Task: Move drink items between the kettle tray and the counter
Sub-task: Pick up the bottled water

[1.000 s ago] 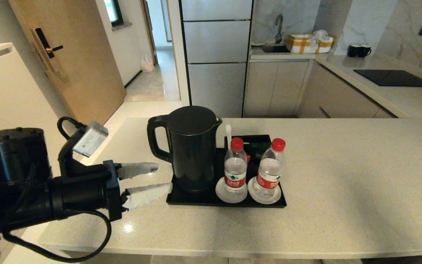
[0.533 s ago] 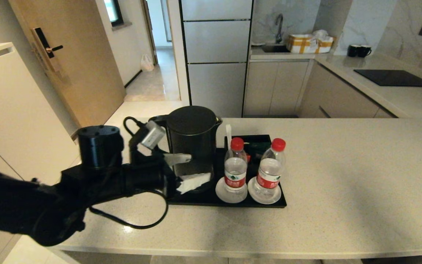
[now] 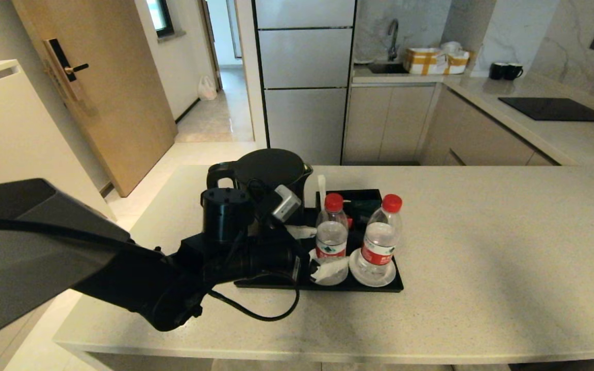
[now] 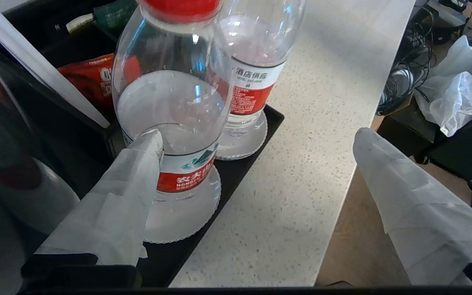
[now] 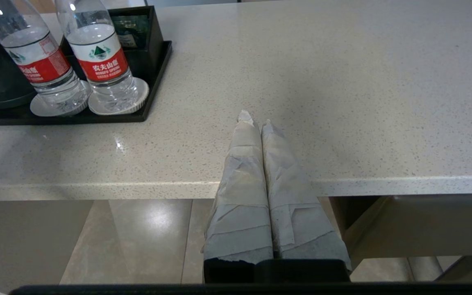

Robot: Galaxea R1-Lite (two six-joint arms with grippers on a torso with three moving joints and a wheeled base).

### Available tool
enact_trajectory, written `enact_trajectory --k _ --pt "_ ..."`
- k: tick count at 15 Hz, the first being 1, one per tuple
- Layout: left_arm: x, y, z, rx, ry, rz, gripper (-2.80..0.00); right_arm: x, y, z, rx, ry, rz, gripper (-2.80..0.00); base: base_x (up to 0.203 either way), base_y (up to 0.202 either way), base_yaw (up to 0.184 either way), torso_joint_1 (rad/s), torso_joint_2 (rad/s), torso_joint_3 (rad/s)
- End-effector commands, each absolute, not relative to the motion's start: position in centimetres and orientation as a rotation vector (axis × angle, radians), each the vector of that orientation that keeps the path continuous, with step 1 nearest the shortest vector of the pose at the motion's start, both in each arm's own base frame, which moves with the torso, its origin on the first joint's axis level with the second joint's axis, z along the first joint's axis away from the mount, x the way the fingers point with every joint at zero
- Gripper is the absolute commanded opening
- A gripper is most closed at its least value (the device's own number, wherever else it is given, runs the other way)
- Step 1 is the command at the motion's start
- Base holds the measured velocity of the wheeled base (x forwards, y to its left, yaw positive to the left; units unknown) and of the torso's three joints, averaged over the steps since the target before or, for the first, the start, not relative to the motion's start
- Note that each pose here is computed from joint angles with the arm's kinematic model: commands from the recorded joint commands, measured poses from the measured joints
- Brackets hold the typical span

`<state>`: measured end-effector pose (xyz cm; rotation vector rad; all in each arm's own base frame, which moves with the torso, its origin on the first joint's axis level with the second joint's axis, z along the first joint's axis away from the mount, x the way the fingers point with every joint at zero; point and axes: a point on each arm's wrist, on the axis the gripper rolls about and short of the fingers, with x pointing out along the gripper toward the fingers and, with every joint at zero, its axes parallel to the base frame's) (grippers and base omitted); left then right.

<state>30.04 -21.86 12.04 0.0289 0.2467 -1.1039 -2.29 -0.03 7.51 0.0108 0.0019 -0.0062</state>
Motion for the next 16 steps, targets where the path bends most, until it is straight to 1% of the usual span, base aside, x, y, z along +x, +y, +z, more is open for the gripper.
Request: enact_trajectory --k 1,5,13,16 --pt "30.3 -22.6 10.0 0.036 0.282 -1.114 0.0 -2.3 0.0 7.6 0.011 0.0 -0.006 -2.8 0.0 0.0 0.0 0.0 0.0 0.0" --pt "31.0 -23.0 8.5 0.04 0.272 -1.088 0.0 -2.3 0.0 7.6 0.011 0.0 -0.006 -2.8 0.0 0.0 0.0 0.0 0.0 0.0" --pt "32.1 -23.1 8.2 0.041 0.248 -1.05 0.0 -2.3 0.0 7.6 0.011 0.0 -0.006 -2.8 0.0 0.0 0.0 0.0 0.0 0.0" --pt "32.9 -23.5 6.7 0.061 0.265 -1.011 0.0 -2.3 0.0 7.5 0.011 0.002 -0.006 -2.8 0.0 0.0 0.0 0.0 0.0 0.0"
